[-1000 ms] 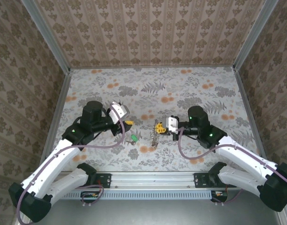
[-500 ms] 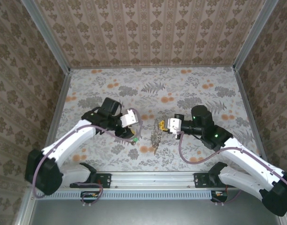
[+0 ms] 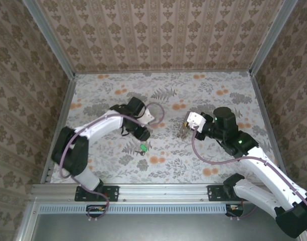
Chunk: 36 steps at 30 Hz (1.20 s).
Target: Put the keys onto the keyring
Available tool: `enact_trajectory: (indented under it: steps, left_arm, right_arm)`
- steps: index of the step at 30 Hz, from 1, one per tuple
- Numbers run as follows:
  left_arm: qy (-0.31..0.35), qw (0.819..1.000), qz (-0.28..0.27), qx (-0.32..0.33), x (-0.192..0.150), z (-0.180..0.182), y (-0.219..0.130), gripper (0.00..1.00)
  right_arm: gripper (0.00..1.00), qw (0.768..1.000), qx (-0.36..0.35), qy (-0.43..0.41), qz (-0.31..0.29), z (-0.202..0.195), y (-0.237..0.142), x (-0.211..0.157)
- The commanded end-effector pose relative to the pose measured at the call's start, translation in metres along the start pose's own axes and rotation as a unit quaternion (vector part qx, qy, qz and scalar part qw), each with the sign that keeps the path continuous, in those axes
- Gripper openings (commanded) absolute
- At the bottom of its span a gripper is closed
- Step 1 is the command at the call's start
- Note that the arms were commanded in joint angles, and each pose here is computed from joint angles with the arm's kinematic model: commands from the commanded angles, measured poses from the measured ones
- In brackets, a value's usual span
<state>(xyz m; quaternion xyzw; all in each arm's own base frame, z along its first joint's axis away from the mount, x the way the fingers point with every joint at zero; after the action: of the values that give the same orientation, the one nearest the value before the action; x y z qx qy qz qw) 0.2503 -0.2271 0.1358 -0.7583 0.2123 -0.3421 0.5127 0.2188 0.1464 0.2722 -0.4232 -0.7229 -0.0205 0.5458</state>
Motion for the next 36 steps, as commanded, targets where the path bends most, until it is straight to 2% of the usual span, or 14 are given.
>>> enact_trajectory:
  steps: [1,4,7,10,15,20,25,30,36]
  left_arm:
    - [-0.192,0.979,0.071,0.002,-0.013,-0.017,0.020,0.41]
    - [-0.190,0.979,0.060,0.047,-0.006,-0.030,0.027,0.47]
    - [-0.239,0.962,0.094,0.097,-0.006,-0.022,0.029,0.46]
    - [-0.259,0.949,0.126,0.129,-0.012,-0.019,0.030,0.46]
    - [-0.272,0.947,0.130,0.110,-0.030,-0.024,0.031,0.49]
    - [-0.273,0.954,0.118,0.046,-0.042,-0.030,0.040,0.43]
    - [-0.283,0.951,0.111,0.055,-0.046,-0.018,0.038,0.38]
    - [-0.277,0.954,0.107,0.031,-0.043,-0.022,0.041,0.27]
    - [-0.280,0.951,0.124,0.049,-0.049,-0.019,0.039,0.26]
  right_arm:
    - [0.00,0.999,-0.012,0.042,-0.015,-0.006,-0.004,0.007]
    - [0.00,0.998,-0.011,0.050,-0.023,-0.003,-0.005,0.005]
    - [0.00,0.998,-0.009,0.052,-0.025,-0.003,-0.005,0.004]
    - [0.00,0.998,-0.007,0.055,-0.027,-0.003,-0.004,0.005]
    - [0.00,0.998,-0.002,0.058,-0.025,-0.002,-0.003,0.004]
    - [0.00,0.998,0.000,0.060,-0.022,-0.002,-0.002,0.005]
    - [0.00,0.998,0.004,0.062,-0.020,-0.003,-0.002,0.007]
    - [0.00,0.998,0.005,0.064,-0.023,-0.004,-0.003,0.008]
    - [0.00,0.998,0.004,0.064,-0.024,-0.003,-0.004,0.008]
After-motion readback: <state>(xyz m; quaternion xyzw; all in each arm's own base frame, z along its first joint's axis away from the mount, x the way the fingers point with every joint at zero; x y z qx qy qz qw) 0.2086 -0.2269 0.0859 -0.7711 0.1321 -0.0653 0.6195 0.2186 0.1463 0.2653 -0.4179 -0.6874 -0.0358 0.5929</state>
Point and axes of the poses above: each hand's point on the last joint's axis, 136 mm out from that joint toward the fingers, its own y axis out along the fingers, its own z axis along the line the jaws close on, x = y × z, the point moved 6 cm from there along -y, back along the fingers, and after that the axes turned 1 degree about y, right-handed, at the moved point
